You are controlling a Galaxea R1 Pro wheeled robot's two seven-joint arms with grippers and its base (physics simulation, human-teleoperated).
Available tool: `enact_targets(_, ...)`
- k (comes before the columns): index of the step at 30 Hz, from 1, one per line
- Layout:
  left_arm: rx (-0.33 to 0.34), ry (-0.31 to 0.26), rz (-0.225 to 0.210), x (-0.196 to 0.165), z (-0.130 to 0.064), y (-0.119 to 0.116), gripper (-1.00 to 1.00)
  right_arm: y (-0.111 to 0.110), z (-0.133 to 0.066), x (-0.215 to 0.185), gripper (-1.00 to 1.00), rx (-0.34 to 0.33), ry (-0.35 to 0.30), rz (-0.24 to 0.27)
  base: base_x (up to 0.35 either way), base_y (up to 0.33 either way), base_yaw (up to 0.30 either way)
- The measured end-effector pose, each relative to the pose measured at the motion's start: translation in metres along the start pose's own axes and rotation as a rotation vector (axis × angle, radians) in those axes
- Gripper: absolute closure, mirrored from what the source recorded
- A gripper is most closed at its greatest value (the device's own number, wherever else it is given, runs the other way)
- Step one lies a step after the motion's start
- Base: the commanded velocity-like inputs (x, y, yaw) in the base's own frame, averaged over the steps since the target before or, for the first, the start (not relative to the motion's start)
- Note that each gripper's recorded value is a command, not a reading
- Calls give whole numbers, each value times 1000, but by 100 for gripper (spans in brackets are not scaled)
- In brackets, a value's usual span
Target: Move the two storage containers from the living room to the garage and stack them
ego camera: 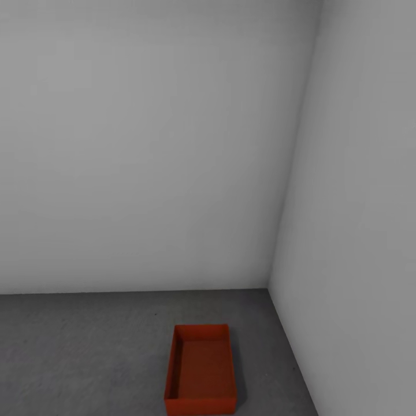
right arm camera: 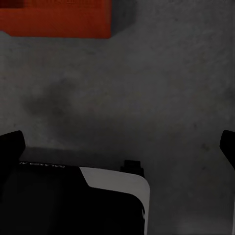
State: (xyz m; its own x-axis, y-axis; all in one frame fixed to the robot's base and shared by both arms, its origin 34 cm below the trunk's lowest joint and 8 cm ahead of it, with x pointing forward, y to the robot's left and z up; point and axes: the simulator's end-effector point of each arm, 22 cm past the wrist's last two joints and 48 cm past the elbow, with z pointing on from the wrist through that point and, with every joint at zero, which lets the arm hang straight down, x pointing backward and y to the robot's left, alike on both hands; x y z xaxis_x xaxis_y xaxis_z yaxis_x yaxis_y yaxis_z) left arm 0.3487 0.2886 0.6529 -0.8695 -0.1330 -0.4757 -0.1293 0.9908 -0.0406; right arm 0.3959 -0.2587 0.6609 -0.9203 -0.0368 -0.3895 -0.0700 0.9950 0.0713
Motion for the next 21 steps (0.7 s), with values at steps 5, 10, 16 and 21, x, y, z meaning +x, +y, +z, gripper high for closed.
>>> enact_targets(5, 0, -2, 0, -1, 0, 0, -100, 0, 0, -1, -100, 1, -2, 0, -121, 0, 0)
enact_targets(10, 0, -3, 0, -1, 0, 0, -100, 0, 0, -1, -100, 1, -2, 0, -305, 0, 0)
enact_targets(16, -1, -3, 0, -1, 0, 0, -100, 0, 0, -1, -100, 0, -2, 0, -331, 0, 0)
enact_targets(21, -1, -3, 0, -1, 0, 0, -100, -1, 0, -1, -100, 1, -2, 0, -312, 0, 0)
